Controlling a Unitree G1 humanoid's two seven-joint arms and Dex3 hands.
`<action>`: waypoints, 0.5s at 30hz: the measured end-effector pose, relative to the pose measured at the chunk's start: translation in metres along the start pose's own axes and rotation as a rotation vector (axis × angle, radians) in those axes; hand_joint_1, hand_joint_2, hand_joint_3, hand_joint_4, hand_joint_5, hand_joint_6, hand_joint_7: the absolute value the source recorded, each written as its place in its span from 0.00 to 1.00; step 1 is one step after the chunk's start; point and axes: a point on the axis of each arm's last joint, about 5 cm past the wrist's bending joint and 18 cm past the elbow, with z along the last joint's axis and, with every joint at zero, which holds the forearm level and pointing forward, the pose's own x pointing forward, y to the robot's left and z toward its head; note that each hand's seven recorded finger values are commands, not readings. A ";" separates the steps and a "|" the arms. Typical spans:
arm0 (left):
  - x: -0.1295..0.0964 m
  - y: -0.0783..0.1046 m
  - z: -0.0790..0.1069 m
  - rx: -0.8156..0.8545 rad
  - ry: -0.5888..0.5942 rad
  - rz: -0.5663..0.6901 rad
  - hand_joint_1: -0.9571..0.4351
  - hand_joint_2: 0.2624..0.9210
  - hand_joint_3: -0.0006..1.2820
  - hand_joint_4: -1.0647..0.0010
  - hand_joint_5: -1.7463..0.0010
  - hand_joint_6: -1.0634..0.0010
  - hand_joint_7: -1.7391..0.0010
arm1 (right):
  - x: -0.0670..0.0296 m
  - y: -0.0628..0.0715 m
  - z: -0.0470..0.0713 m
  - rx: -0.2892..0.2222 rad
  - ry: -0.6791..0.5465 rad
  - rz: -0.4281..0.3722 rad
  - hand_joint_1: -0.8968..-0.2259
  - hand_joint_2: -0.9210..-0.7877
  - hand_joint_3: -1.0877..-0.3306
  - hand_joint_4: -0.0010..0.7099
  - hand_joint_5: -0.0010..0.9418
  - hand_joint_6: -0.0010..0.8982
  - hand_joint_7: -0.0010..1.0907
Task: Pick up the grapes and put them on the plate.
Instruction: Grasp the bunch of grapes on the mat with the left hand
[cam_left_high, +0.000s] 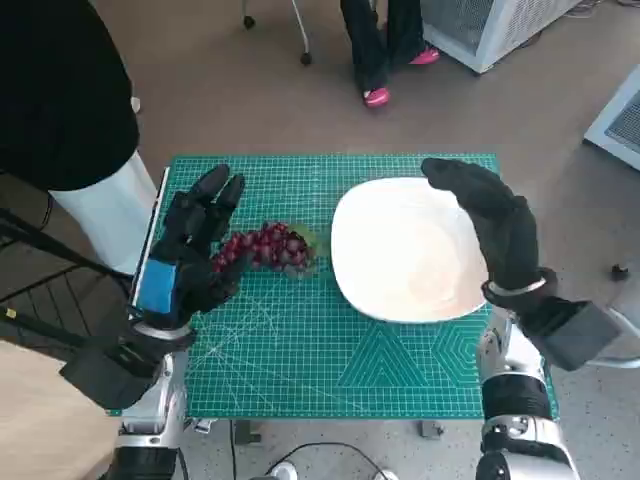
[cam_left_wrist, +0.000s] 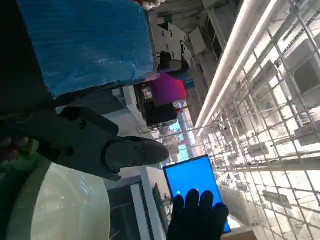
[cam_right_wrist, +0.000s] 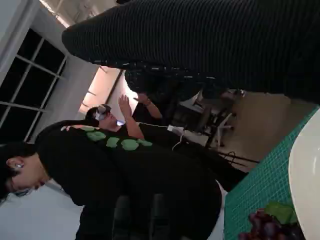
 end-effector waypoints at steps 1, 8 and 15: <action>0.000 0.000 0.000 0.000 0.000 0.000 0.39 1.00 0.23 0.68 1.00 0.89 0.72 | 0.0001 0.000 0.000 0.001 -0.001 -0.001 0.63 0.00 0.75 0.46 0.00 0.36 0.00; 0.000 -0.001 0.001 0.013 0.006 -0.007 0.39 1.00 0.23 0.68 1.00 0.89 0.72 | 0.0007 -0.001 0.001 0.001 -0.010 -0.003 0.64 0.00 0.75 0.46 0.00 0.36 0.00; 0.000 -0.001 0.004 0.016 0.004 -0.009 0.39 1.00 0.23 0.68 1.00 0.89 0.72 | 0.0013 -0.001 0.002 -0.001 -0.014 0.000 0.64 0.00 0.75 0.46 0.00 0.36 0.00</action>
